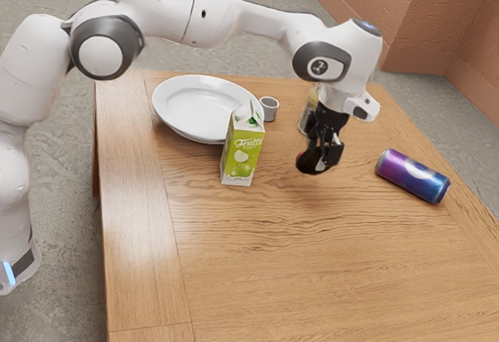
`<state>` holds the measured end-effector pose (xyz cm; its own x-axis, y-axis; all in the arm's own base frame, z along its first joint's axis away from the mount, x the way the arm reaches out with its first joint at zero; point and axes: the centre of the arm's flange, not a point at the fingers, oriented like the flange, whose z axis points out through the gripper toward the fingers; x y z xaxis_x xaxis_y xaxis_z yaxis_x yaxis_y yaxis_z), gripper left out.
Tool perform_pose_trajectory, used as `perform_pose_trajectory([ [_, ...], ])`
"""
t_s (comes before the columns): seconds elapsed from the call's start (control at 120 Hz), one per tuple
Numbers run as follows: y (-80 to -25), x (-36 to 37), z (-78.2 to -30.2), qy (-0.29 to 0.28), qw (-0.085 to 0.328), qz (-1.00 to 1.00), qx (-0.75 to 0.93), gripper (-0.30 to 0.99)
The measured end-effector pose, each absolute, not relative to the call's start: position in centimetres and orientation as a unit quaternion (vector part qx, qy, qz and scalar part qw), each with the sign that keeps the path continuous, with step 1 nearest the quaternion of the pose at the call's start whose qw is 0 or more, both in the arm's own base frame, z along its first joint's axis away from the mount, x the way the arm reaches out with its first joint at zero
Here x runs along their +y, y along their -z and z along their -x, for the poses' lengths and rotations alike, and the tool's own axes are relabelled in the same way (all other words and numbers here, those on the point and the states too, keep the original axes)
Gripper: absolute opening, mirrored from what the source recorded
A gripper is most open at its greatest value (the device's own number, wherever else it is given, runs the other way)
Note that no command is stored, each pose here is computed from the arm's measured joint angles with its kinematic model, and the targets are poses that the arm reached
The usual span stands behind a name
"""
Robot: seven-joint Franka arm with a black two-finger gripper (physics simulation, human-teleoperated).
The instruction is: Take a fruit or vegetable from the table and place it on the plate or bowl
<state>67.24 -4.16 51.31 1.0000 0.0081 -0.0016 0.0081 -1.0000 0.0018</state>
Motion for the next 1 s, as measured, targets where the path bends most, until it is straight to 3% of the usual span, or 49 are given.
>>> perform_pose_trajectory([
  [0.15,-58.1,-0.2,-64.2,-0.026,-0.034,-0.998,0.045,0.23],
  [0.358,-61.4,9.6,-58.5,-0.011,-0.066,-0.989,0.129,0.23],
  [0.742,-55.2,21.9,-53.6,0.078,-0.015,-0.975,0.206,0.22],
  [0.875,-53.7,21.6,-54.2,0.086,-0.001,-0.979,0.187,0.22],
  [1.0,-53.5,21.0,-54.5,0.085,0.009,-0.982,0.170,0.49],
])
